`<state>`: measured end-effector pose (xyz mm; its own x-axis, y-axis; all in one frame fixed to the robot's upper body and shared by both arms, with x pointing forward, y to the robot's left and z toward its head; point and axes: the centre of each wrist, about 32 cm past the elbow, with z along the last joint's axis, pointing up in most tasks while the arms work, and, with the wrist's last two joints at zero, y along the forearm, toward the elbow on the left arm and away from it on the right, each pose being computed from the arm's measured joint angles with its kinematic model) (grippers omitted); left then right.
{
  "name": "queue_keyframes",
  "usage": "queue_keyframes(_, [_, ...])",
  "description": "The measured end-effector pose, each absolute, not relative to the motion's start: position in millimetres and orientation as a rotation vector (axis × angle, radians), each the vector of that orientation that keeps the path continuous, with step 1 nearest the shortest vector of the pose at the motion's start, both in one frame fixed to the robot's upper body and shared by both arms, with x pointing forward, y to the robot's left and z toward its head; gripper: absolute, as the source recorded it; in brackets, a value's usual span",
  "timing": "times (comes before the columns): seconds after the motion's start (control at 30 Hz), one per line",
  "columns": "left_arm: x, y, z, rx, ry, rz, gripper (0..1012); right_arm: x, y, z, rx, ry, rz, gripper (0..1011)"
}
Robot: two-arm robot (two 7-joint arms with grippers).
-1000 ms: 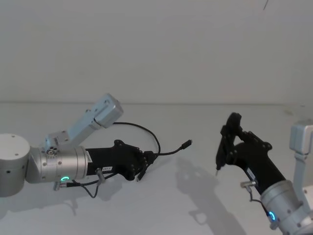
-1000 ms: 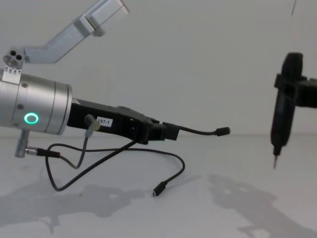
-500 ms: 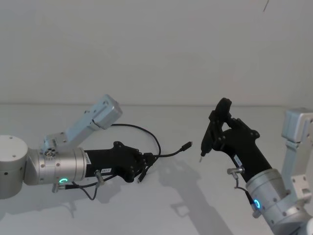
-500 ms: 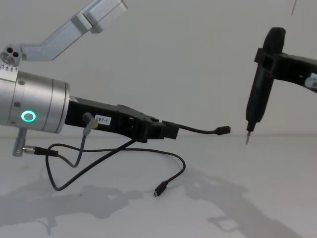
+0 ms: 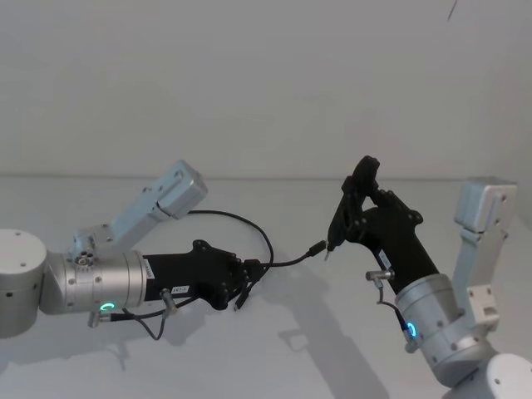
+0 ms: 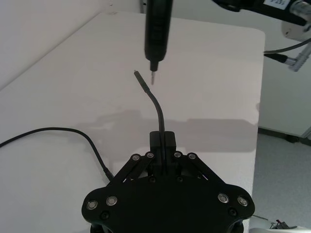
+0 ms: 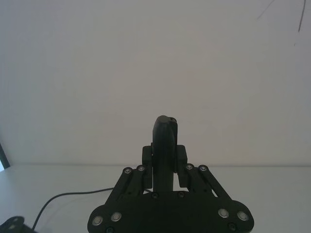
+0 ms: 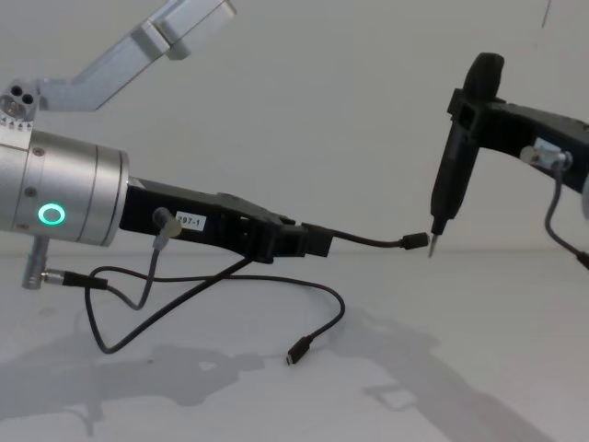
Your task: Pick up the data cable with the one hand.
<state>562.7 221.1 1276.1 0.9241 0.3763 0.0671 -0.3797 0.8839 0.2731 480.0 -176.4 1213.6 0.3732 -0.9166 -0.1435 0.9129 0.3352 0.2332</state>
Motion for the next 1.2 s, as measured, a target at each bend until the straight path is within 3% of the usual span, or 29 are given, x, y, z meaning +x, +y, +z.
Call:
queue_keyframes(0.7, [562.4,221.2,1276.3,0.287,-0.012,0.393,40,511.2,-174.9,1203.8,0.315,-0.055,-1.234,279])
queue_keyframes(1.2, [562.4,221.2,1276.3,0.287,-0.012,0.393,40,516.1,-179.0,1204.7,0.314,-0.057,-1.242,279])
